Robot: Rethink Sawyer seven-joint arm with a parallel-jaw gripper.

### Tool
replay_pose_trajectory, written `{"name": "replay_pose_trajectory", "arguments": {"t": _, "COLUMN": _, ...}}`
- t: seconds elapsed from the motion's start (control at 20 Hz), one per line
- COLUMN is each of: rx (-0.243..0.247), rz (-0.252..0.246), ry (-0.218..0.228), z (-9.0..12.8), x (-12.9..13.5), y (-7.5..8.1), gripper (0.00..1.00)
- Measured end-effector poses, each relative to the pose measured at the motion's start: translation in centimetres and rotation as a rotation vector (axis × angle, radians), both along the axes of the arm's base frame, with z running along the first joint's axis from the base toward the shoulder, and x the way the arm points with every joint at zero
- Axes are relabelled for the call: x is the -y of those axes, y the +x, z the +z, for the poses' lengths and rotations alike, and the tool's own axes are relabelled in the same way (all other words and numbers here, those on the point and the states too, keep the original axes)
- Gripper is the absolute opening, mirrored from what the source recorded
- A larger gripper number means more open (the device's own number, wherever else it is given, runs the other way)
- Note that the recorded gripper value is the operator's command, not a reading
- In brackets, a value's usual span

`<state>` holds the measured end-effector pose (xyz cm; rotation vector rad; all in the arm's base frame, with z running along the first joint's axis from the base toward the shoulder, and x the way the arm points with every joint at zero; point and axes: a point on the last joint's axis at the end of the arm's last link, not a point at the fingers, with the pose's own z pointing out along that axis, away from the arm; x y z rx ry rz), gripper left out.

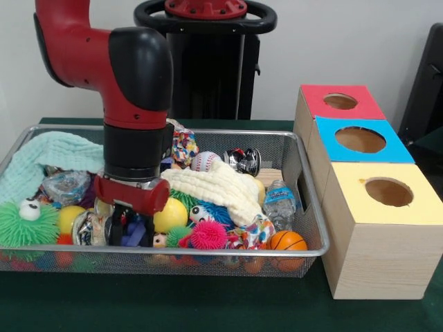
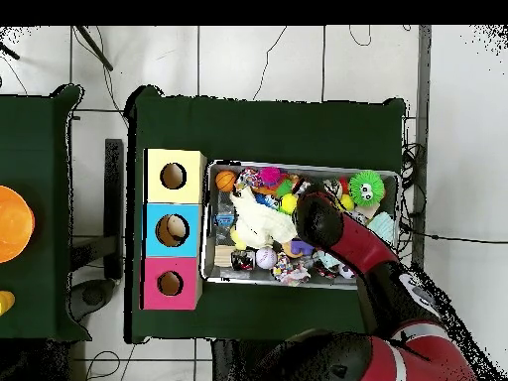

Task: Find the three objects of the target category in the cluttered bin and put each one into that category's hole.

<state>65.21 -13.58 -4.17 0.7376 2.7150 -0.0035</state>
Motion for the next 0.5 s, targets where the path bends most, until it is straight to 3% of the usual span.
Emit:
{"name": "replay_pose_trajectory", "arguments": {"t": 0.15, "rx": -0.024, "rz": -0.015, "ry": 0.024, "z": 0.3, "x": 0.0, "y": -0.1, "gripper": 1.00}}
{"name": "replay_pose_trajectory", "arguments": {"t": 0.3, "rx": -0.079, "rz": -0.034, "ry": 0.076, "z": 0.9, "x": -0.2, "y": -0.2, "gripper": 1.00}}
{"name": "replay_pose_trajectory", "arguments": {"t": 0.5, "rx": -0.109, "rz": -0.044, "ry": 0.104, "z": 1.4, "x": -0.2, "y": -0.3, "gripper": 1.00}}
